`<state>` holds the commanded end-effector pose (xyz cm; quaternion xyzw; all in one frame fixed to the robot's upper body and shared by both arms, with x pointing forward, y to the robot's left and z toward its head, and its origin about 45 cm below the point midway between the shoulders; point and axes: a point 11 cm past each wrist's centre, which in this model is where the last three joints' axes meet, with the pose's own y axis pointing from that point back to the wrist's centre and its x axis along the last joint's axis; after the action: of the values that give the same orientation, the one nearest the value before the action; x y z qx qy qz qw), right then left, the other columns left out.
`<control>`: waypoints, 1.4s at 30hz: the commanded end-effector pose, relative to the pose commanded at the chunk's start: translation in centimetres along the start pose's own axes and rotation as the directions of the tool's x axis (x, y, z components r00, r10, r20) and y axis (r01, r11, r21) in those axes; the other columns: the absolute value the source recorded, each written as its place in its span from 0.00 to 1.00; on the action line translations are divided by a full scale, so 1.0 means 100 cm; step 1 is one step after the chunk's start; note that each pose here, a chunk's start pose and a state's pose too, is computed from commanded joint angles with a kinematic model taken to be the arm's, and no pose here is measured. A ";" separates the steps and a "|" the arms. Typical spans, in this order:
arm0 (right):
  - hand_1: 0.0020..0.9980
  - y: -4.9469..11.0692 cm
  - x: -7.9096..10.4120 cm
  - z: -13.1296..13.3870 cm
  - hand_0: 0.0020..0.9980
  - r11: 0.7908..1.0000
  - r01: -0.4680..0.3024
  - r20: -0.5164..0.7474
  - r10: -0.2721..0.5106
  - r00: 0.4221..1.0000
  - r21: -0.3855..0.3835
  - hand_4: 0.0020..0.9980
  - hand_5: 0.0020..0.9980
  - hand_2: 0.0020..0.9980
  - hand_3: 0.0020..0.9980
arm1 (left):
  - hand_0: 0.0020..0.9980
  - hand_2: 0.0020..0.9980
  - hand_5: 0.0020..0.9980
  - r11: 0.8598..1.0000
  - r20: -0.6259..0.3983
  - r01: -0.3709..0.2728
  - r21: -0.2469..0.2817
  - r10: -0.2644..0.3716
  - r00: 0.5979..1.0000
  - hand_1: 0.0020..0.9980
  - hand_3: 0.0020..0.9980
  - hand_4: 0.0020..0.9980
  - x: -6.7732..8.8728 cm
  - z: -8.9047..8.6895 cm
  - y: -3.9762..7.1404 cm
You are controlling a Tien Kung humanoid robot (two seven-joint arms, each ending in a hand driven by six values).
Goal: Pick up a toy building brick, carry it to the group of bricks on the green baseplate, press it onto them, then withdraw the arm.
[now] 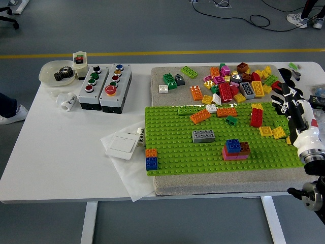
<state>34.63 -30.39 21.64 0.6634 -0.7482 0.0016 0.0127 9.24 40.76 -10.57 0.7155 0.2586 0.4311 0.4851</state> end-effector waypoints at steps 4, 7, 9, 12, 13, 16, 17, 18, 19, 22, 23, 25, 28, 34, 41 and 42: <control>0.76 -0.001 -0.002 0.002 0.79 0.999 0.031 0.007 -0.030 1.000 -0.029 1.00 0.88 0.78 0.79 | 0.78 0.80 0.62 1.000 0.000 0.001 0.001 -0.001 1.000 0.76 0.60 0.62 -0.001 -0.001 0.000; 0.76 -0.001 -0.003 0.002 0.79 0.999 0.039 0.009 -0.039 0.999 -0.035 1.00 0.88 0.78 0.79 | 0.78 0.80 0.62 1.000 0.000 0.001 0.002 -0.001 1.000 0.76 0.60 0.62 -0.001 -0.001 0.000; 0.75 -0.002 -0.003 0.000 0.79 0.998 0.047 0.010 -0.046 0.999 -0.033 1.00 0.90 0.78 0.79 | 0.78 0.80 0.62 1.000 -0.001 0.002 0.001 -0.002 1.000 0.76 0.60 0.62 -0.002 0.000 0.000; 0.75 -0.002 -0.003 -0.001 0.79 0.998 0.053 0.012 -0.052 0.999 -0.034 1.00 0.90 0.78 0.79 | 0.78 0.80 0.62 1.000 -0.002 0.003 0.001 -0.003 1.000 0.76 0.60 0.62 -0.002 0.000 0.000; 0.75 -0.003 -0.003 -0.001 0.79 0.998 0.054 0.012 -0.054 0.998 -0.035 1.00 0.90 0.78 0.79 | 0.78 0.80 0.62 1.000 -0.003 0.003 0.001 -0.003 1.000 0.76 0.60 0.62 -0.002 0.000 0.000; 0.75 -0.003 -0.003 -0.002 0.78 0.998 0.050 0.009 -0.050 0.999 -0.036 1.00 0.90 0.77 0.79 | 0.77 0.80 0.62 1.000 -0.003 0.003 -0.001 -0.003 1.000 0.76 0.59 0.62 -0.002 0.001 0.000; 0.75 -0.003 -0.002 -0.003 0.78 0.998 0.046 0.009 -0.046 0.999 -0.035 1.00 0.90 0.77 0.79 | 0.77 0.80 0.62 1.000 -0.005 0.003 -0.001 -0.003 1.000 0.76 0.59 0.62 -0.001 0.001 0.000; 0.75 -0.003 -0.002 -0.003 0.78 0.998 0.044 0.008 -0.043 0.999 -0.034 1.00 0.90 0.77 0.79 | 0.77 0.80 0.62 1.000 -0.007 0.003 -0.002 -0.003 1.000 0.76 0.59 0.62 -0.001 0.001 0.000; 0.75 -0.003 -0.001 -0.003 0.78 0.999 0.041 0.007 -0.041 0.999 -0.033 1.00 0.90 0.77 0.79 | 0.77 0.80 0.62 1.000 -0.008 0.002 -0.003 -0.002 1.000 0.76 0.59 0.62 -0.001 0.002 0.000; 0.74 -0.004 -0.001 -0.004 0.78 0.999 0.034 0.000 -0.034 0.999 -0.033 1.00 0.92 0.77 0.78 | 0.78 0.80 0.62 1.000 -0.011 0.002 -0.004 -0.002 1.000 0.76 0.59 0.62 -0.001 0.002 0.000; 0.74 -0.004 0.000 -0.004 0.78 0.999 0.032 -0.003 -0.032 0.999 -0.032 1.00 0.92 0.77 0.78 | 0.78 0.80 0.62 1.000 -0.013 0.001 -0.005 -0.001 1.000 0.76 0.59 0.62 -0.001 0.002 0.000; 0.74 -0.004 0.000 -0.005 0.78 0.999 0.027 -0.015 -0.027 1.000 -0.031 1.00 0.92 0.77 0.78 | 0.78 0.80 0.62 1.000 -0.015 0.001 -0.005 -0.001 1.000 0.76 0.59 0.62 0.000 0.003 0.000; 0.73 -0.005 0.000 -0.007 0.78 0.999 0.022 -0.043 -0.024 0.999 -0.031 1.00 0.92 0.77 0.78 | 0.78 0.80 0.62 1.000 -0.016 0.000 -0.007 -0.001 1.000 0.76 0.59 0.62 0.000 0.003 0.001; 0.73 -0.006 -0.001 -0.008 0.77 0.999 0.023 -0.064 -0.025 0.998 -0.031 1.00 0.92 0.77 0.78 | 0.78 0.80 0.62 1.000 -0.020 0.000 -0.008 0.000 1.000 0.76 0.59 0.62 0.000 0.004 0.001; 0.73 -0.006 -0.002 -0.009 0.77 0.999 0.009 -0.089 -0.012 0.996 -0.037 1.00 0.91 0.77 0.78 | 0.78 0.80 0.62 1.000 -0.022 -0.001 -0.010 0.001 1.000 0.76 0.59 0.62 0.001 0.005 0.001; 0.73 -0.005 -0.001 -0.009 0.77 0.999 0.006 -0.092 -0.009 0.996 -0.037 1.00 0.91 0.77 0.78 | 0.78 0.80 0.62 1.000 -0.022 -0.001 -0.011 0.001 1.000 0.76 0.59 0.62 0.001 0.006 0.001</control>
<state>35.21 -30.30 22.50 0.6650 -0.7443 0.0186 0.0593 9.77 40.56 -10.53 0.7082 0.2613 0.4404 0.4859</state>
